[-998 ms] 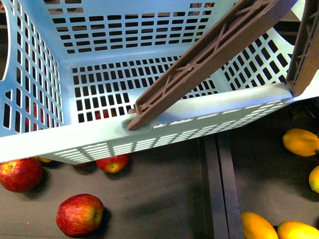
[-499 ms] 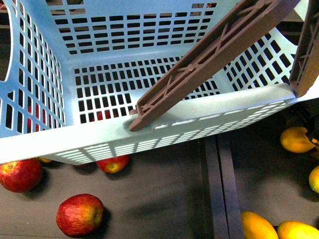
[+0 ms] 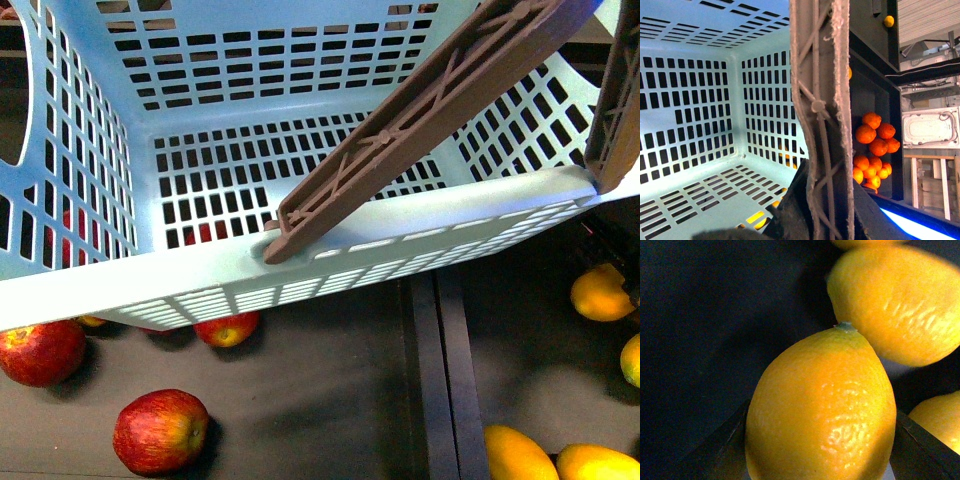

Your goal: Pick lemon and mango into basket

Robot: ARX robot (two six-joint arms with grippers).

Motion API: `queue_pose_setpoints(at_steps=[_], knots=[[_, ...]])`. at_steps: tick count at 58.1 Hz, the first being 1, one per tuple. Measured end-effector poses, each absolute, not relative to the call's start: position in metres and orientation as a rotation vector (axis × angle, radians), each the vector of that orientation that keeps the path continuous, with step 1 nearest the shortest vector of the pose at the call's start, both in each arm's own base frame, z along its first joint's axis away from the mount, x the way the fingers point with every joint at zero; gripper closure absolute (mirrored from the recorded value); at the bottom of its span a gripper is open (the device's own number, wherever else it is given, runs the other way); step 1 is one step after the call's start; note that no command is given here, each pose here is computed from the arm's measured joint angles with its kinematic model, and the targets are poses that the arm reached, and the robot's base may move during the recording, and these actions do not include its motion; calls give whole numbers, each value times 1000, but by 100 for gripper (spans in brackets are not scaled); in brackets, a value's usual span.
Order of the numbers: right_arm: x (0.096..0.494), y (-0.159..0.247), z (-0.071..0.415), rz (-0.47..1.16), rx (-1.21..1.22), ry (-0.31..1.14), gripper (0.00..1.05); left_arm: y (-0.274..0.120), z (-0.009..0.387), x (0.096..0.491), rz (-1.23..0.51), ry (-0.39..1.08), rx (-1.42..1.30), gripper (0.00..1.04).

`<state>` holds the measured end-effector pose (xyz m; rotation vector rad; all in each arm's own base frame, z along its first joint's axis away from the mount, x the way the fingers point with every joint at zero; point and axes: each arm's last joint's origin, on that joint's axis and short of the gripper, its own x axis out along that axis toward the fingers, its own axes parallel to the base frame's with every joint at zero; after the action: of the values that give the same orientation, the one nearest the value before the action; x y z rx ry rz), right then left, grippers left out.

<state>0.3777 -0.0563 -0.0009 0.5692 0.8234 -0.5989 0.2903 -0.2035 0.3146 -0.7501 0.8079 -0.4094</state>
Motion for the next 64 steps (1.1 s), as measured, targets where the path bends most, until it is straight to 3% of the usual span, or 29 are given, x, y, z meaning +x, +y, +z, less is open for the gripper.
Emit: queue_pose_setpoints(at_steps=[21,35,48,64], knots=[[303,-65,162,-324,413,497,40,-204,315,290,-410,808,-751,98],[264,-26,252,-123,392,243,40,-204,315,290,-410,808,-750,98],[258,34,268,8,324,199,40,-204,315,290,-409,808,-750,98],[258,101,244,142,239,278,41,-204,315,290,-409,808,-750,98]])
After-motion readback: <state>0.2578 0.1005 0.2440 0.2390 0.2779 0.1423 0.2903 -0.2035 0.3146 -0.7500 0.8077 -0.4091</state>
